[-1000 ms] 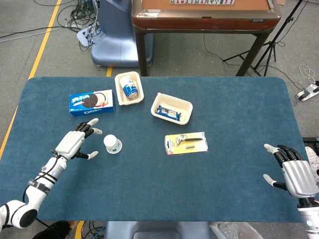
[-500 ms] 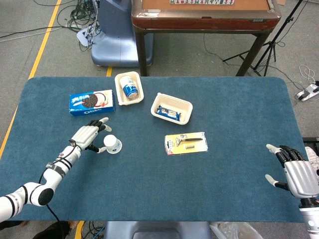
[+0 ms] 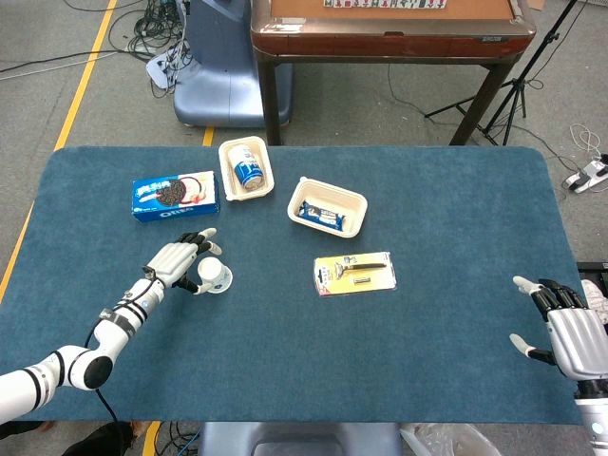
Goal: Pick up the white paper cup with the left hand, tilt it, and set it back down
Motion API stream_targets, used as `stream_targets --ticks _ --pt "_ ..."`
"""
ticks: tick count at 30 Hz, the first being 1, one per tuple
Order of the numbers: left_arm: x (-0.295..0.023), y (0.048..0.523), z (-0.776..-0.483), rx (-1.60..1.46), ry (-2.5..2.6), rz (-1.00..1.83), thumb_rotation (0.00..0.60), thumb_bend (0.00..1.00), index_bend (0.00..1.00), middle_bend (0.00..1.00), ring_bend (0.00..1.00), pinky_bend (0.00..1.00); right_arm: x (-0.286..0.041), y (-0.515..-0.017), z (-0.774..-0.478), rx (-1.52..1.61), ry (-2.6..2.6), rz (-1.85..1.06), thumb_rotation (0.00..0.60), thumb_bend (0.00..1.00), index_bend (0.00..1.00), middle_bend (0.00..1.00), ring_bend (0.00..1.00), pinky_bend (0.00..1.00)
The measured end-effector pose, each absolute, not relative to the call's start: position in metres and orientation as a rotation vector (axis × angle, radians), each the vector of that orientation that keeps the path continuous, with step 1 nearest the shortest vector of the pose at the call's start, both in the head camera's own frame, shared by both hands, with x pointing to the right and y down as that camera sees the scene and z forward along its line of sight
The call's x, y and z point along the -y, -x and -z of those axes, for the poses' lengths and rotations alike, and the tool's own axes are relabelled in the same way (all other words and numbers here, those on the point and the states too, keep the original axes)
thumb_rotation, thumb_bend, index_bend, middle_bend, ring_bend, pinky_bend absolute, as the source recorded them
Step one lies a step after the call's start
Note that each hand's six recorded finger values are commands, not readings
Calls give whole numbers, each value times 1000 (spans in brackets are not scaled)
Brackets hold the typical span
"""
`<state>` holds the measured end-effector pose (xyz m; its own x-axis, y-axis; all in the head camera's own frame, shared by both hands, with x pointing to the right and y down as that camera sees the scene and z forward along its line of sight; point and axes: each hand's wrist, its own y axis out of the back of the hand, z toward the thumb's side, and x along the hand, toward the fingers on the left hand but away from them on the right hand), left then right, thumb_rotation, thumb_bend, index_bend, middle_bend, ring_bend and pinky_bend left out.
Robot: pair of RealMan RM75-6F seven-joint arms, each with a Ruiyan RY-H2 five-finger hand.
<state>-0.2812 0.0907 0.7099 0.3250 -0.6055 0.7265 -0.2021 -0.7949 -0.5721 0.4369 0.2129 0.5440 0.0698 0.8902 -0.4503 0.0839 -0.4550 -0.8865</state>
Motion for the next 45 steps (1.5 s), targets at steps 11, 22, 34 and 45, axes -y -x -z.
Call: stream_targets --ticks 11,22,34,45 --pt "-87 284 -718 -738 2201 1488 600 210 369 40 0 0 -214 -442 -545 994 1645 -1474 600 162 191 287 151 219" --pt "-86 288 -716 -826 2242 1488 600 210 430 40 0 0 -213 -441 -545 995 1644 -1469 600 162 191 287 151 219" --pt "-95 279 -716 -1154 2535 1388 600 210 396 40 0 0 -213 -441 -541 1001 1635 -1464 600 163 191 287 151 219" --pt "-117 281 -733 -1272 2651 1360 600 210 394 40 0 0 -213 -440 -540 995 1629 -1465 600 162 191 287 151 219"
